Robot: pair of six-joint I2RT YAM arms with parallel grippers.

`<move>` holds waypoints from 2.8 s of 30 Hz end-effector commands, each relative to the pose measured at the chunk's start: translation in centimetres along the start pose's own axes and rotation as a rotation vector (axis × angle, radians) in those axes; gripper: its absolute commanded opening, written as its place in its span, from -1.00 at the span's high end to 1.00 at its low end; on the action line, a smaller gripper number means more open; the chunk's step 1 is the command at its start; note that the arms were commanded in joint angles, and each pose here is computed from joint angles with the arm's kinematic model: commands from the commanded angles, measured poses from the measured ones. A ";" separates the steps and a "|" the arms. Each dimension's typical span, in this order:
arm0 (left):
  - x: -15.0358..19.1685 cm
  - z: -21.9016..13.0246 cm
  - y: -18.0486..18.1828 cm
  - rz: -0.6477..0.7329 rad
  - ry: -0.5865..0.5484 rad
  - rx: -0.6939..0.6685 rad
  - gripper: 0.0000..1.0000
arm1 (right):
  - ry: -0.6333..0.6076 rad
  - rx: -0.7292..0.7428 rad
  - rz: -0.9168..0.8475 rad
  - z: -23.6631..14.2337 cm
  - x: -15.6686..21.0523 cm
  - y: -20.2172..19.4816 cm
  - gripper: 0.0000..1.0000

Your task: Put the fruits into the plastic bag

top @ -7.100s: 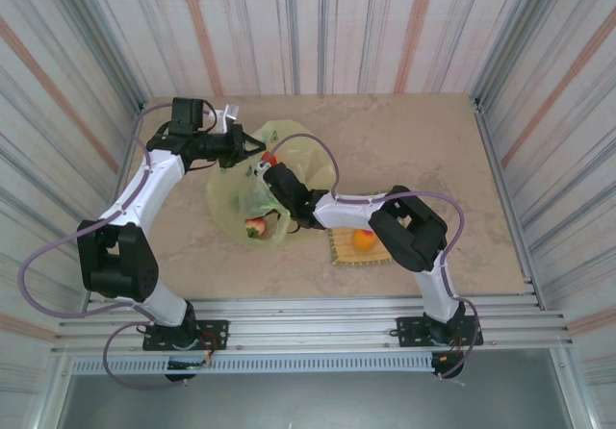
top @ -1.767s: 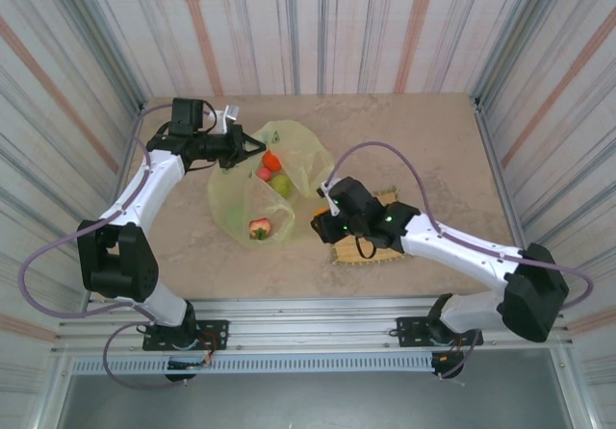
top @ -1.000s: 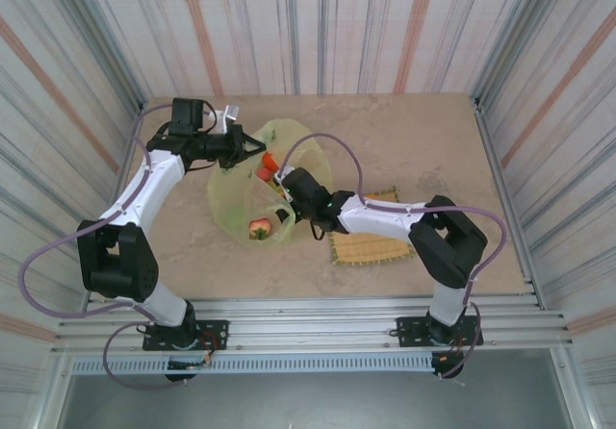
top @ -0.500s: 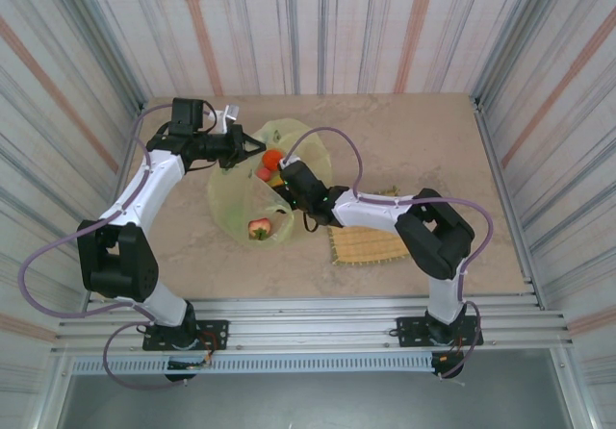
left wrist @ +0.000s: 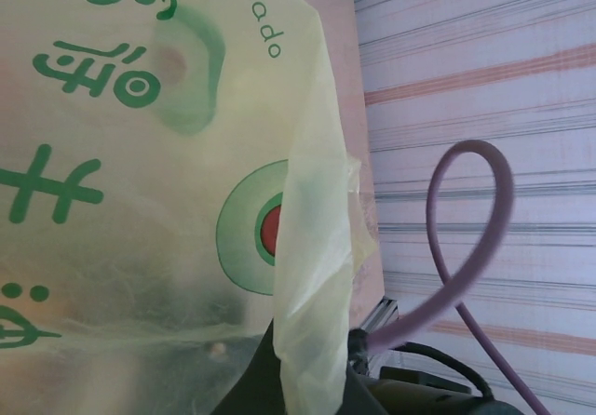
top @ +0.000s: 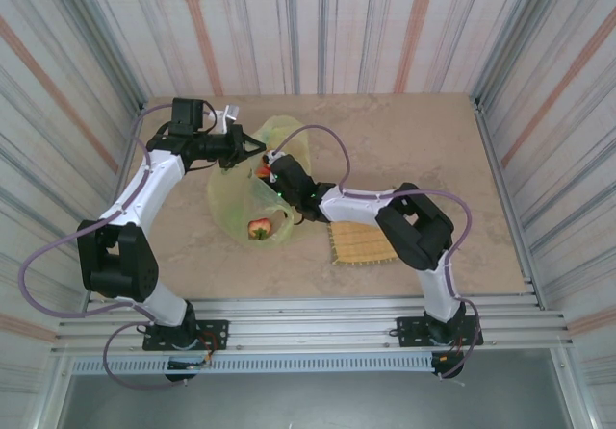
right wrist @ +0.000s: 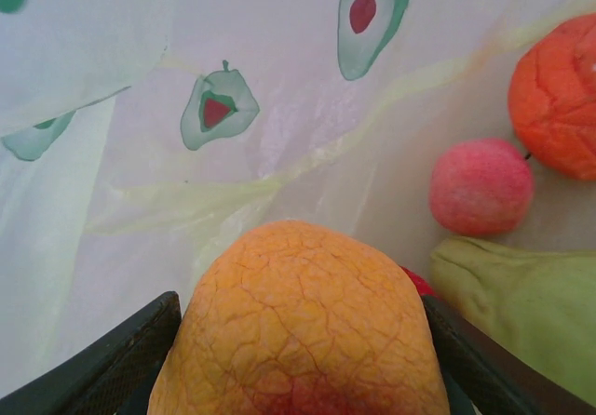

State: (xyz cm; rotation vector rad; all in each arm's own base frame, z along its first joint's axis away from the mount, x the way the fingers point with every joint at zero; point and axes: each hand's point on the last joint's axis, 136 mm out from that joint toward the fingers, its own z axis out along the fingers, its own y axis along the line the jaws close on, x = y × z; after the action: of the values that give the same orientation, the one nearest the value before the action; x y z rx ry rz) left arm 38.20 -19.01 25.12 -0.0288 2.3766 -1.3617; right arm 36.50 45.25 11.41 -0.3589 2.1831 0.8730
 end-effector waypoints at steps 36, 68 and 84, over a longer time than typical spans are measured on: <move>0.0 -0.8 -0.6 0.004 -0.011 0.018 1.00 | 0.039 -0.049 0.050 -3.4 -0.3 -0.7 -0.56; 0.0 -0.6 -0.3 0.001 -0.010 0.010 1.00 | 0.137 -0.089 -0.297 -16.4 3.4 -0.9 -0.38; 0.0 -0.6 -0.1 -0.001 -0.011 0.004 1.00 | -0.032 0.214 -0.185 -25.0 -0.9 -8.2 -0.48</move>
State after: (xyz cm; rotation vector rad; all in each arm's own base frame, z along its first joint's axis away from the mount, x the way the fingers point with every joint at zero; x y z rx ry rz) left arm 38.21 -19.00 25.12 -0.0291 2.3767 -1.3612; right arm 27.37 25.07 21.95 -0.5215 2.0797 0.6502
